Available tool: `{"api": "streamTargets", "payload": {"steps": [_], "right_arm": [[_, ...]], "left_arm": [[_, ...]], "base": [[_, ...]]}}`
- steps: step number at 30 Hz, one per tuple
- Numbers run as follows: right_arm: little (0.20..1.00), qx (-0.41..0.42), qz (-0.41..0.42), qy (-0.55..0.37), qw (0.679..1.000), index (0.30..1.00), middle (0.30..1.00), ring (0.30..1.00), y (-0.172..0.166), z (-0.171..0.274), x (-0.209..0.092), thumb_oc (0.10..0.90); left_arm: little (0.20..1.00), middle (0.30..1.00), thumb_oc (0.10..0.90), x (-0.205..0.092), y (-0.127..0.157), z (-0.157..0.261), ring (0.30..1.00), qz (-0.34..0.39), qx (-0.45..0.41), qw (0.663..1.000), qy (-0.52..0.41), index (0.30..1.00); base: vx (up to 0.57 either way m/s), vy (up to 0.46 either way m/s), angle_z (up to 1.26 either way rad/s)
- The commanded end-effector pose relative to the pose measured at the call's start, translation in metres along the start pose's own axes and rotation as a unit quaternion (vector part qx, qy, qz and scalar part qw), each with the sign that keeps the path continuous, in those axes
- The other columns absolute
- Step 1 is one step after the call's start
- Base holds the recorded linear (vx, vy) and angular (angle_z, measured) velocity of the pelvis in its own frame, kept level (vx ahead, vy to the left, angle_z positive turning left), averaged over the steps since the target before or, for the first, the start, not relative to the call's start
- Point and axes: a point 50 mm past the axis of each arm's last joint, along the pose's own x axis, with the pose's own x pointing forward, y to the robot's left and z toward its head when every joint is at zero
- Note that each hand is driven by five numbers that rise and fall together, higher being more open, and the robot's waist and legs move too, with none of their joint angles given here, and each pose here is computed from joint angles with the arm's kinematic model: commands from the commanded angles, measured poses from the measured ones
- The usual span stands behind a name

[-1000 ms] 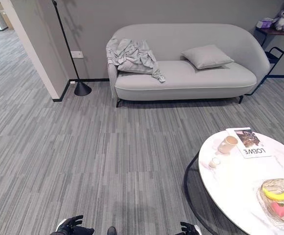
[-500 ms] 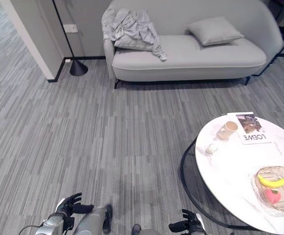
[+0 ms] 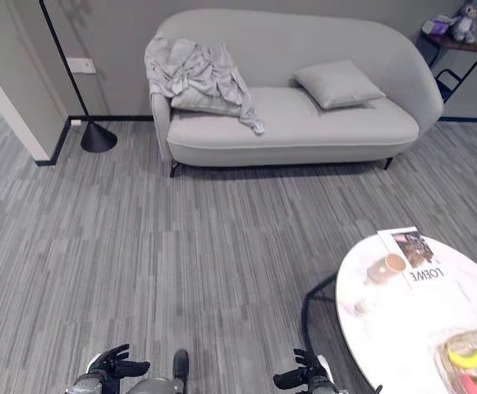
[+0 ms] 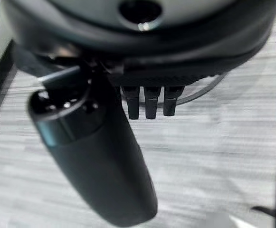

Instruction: Hang the clothes on the sofa on the clothes rack.

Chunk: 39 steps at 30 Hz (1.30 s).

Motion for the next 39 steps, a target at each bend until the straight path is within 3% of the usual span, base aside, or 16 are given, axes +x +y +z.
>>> {"api": "streamTargets", "payload": {"steps": [1,13,23,28,32,35,39], "right_arm": [[0.9,0.002,-0.035,-0.07,0.997,0.9,0.9,0.9,-0.023,0.038,0.004,0.8],[0.9,-0.003,-0.046,-0.046,0.998,0.9,0.9,0.9,-0.036,0.021,0.002,0.8],[0.9,0.013,-0.082,-0.045,0.996,0.9,0.9,0.9,-0.059,0.022,0.002,0.8],[0.9,0.005,-0.087,-0.053,0.995,0.9,0.9,0.9,-0.059,0.025,0.002,0.8],[0.9,-0.003,-0.069,-0.042,0.997,0.9,0.9,0.9,-0.047,0.018,0.002,0.8],[0.9,-0.018,-0.046,-0.04,0.998,0.9,0.9,0.9,-0.034,0.017,0.002,0.8],[0.9,-0.014,-0.043,-0.063,0.997,0.9,0.9,0.9,-0.033,0.03,0.003,0.8]], "left_arm": [[0.9,0.9,0.8,-0.001,0.018,0.009,0.9,0.026,0.009,0.999,-0.029,0.9],[0.9,0.9,0.8,-0.001,0.003,-0.003,0.9,0.007,0.004,1.0,-0.008,0.9],[0.9,0.9,0.8,-0.001,-0.003,0.0,0.9,-0.008,-0.004,1.0,-0.015,0.9],[0.9,0.9,0.8,-0.003,-0.005,0.007,0.9,-0.013,-0.034,0.999,-0.037,0.9],[0.9,0.9,0.8,-0.005,0.004,-0.011,0.9,0.004,-0.073,0.997,-0.008,0.9],[0.9,0.9,0.8,-0.007,0.012,-0.031,0.9,0.021,-0.067,0.997,0.031,0.9],[0.9,0.9,0.8,-0.005,0.017,-0.025,0.9,0.025,-0.053,0.998,0.025,0.9]], "base": [[0.57,0.034,0.71],[0.53,-0.179,0.59],[0.27,-0.231,-0.05],[0.42,0.072,-0.51],[0.58,0.139,-0.6],[0.57,0.23,-0.22],[0.27,0.229,-0.49]]}}
